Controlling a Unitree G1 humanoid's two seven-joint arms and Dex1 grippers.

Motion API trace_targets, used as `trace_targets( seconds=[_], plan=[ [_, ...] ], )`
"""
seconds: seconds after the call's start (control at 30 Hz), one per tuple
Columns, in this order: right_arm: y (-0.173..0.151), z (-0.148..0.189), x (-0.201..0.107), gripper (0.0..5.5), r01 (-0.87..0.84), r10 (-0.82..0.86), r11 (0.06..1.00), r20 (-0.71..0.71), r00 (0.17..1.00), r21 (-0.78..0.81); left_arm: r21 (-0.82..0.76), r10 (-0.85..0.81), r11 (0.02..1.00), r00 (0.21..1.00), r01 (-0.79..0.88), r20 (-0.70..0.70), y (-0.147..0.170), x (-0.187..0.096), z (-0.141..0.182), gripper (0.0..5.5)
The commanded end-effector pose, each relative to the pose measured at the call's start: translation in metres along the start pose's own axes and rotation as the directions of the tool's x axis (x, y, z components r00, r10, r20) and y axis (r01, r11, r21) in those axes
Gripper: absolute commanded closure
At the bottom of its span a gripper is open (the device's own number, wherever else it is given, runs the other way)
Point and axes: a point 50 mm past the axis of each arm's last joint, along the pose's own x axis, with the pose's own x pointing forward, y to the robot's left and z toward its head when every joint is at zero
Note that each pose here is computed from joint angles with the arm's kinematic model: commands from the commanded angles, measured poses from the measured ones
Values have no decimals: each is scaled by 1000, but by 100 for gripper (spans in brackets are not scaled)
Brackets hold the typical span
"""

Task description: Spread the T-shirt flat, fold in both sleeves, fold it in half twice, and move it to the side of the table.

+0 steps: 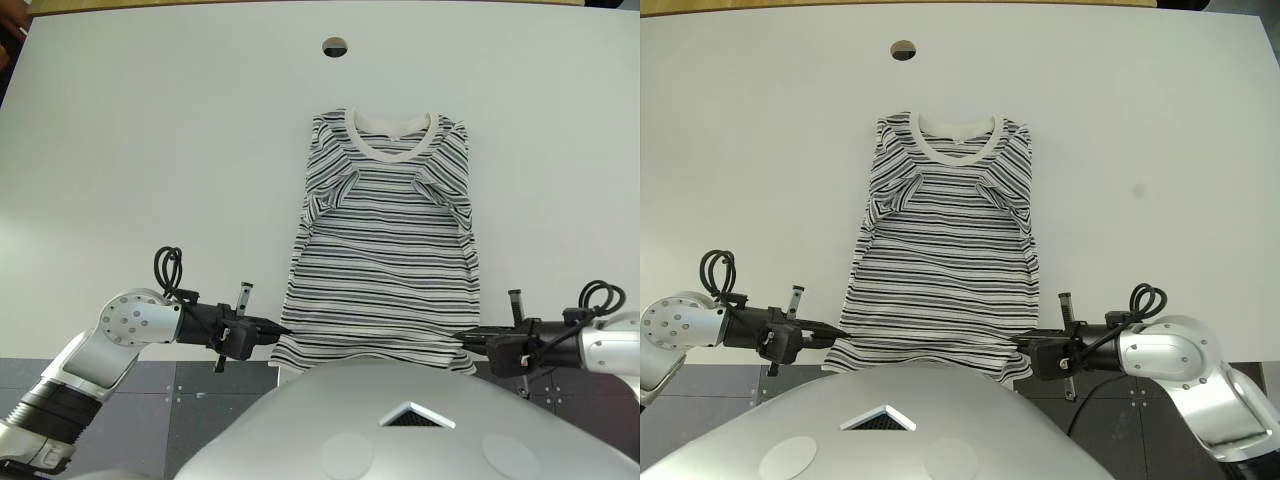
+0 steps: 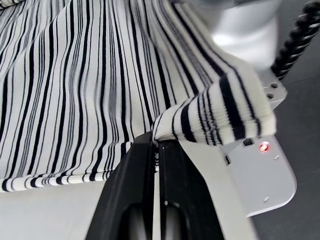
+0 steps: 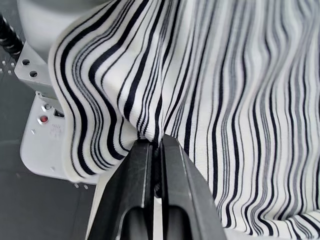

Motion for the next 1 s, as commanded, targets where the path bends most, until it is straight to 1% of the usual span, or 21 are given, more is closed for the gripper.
trace_targets(
  seconds=[0.03,0.1,0.17,0.27,0.37,0.43,0.5,0.6,0.73,0.87,1.0],
  plan=[
    [-3,6,-9,539,-22,21,999,23,1000,33,-39,-34,999,998,36,47,-1,-6,12,540],
    [-6,5,-11,539,-13,12,999,31,999,49,-46,-30,998,997,33,73,0,-6,17,540],
    [-20,5,-16,539,79,-82,995,57,995,61,-41,28,999,994,-24,109,8,-7,22,540],
    [-42,9,-24,539,214,-228,970,126,965,117,-41,216,976,966,-212,144,35,-8,27,540],
    [-58,13,-29,539,263,-304,941,191,933,214,-109,414,910,892,-400,183,67,-15,30,540],
    [-66,13,-30,539,293,-353,916,207,912,272,-143,512,856,852,-496,111,85,-15,24,540],
    [-77,8,-29,539,355,-422,878,169,891,320,-152,548,831,834,-535,65,94,-11,20,540],
    [-89,3,-27,539,396,-470,837,125,874,376,-176,592,798,805,-576,50,105,-6,20,540],
    [-108,-4,-24,539,415,-517,772,96,851,481,-259,678,716,734,-649,34,128,3,18,540],
    [-124,-10,-18,539,406,-553,700,86,829,588,-377,749,605,662,-702,-32,148,11,4,540],
    [-142,-14,-18,539,403,-609,619,88,788,674,-466,804,508,593,-724,-45,165,10,0,540]
  ],
)
